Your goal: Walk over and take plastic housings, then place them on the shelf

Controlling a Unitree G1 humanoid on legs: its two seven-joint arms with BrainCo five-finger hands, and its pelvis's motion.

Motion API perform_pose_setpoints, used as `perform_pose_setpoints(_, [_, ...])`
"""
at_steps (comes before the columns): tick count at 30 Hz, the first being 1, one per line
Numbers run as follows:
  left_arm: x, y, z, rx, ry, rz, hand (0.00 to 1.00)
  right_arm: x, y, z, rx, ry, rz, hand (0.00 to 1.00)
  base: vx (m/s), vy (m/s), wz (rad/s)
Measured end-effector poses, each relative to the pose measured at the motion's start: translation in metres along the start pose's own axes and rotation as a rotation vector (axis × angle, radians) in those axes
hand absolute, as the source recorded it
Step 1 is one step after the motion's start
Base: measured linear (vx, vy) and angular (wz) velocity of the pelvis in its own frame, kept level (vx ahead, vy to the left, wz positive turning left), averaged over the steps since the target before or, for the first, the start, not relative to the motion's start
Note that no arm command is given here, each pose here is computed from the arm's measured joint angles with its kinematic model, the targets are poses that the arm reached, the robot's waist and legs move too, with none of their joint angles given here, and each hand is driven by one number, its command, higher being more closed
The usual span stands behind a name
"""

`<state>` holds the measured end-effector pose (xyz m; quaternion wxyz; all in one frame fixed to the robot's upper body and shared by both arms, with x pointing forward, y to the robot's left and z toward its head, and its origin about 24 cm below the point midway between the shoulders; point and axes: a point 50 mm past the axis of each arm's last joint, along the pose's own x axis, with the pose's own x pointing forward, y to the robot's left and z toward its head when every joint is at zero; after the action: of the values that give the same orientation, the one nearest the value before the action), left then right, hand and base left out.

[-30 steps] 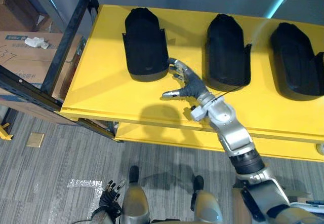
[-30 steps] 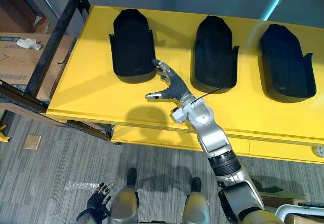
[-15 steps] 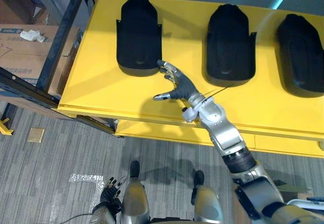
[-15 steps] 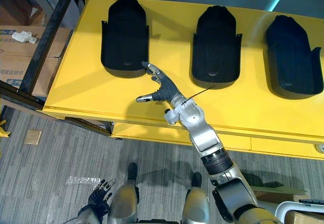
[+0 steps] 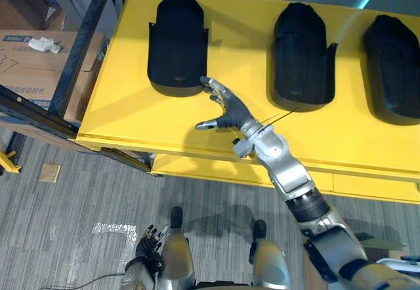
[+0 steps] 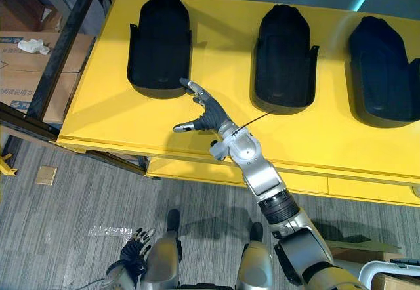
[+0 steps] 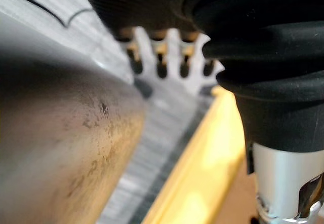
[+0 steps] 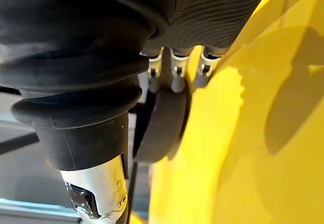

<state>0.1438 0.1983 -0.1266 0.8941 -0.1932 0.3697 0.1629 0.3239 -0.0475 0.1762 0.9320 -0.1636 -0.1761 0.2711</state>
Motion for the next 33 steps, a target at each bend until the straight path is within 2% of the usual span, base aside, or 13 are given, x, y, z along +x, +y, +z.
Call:
perform_pose_setpoints(12, [0.0,0.0,0.0,0.001,0.004,-0.002,0.0,0.005,0.022,0.005,0.031,-0.019,0.065,0.0,0.0,0.0,0.0])
perform_pose_setpoints(18, [0.0,0.0,0.0,0.01,0.004,-0.004,0.0,0.006,0.022,0.008,0.034,-0.05,0.015,0.0,0.0,0.0,-0.01])
perform_pose_setpoints(20, [0.0,0.0,-0.001,0.016,0.007,-0.003,0.0,0.005,0.014,0.016,0.034,-0.101,-0.045,0.0,0.01,0.002,-0.12])
perform_pose_setpoints(26, [0.0,0.01,-0.01,0.056,0.057,0.034,0.0,-0.032,-0.055,0.068,0.005,-0.41,-0.379,0.0,0.06,0.018,-0.32])
perform_pose_setpoints(30, [-0.005,0.029,-0.025,0.094,0.125,0.099,0.0,-0.097,-0.115,0.071,-0.028,-0.491,-0.671,0.0,0.13,0.019,-0.38])
perform_pose_setpoints(33, [-0.01,0.039,-0.035,0.129,0.163,0.133,0.0,-0.15,-0.139,0.049,-0.067,-0.406,-0.864,0.0,0.08,0.006,-0.49])
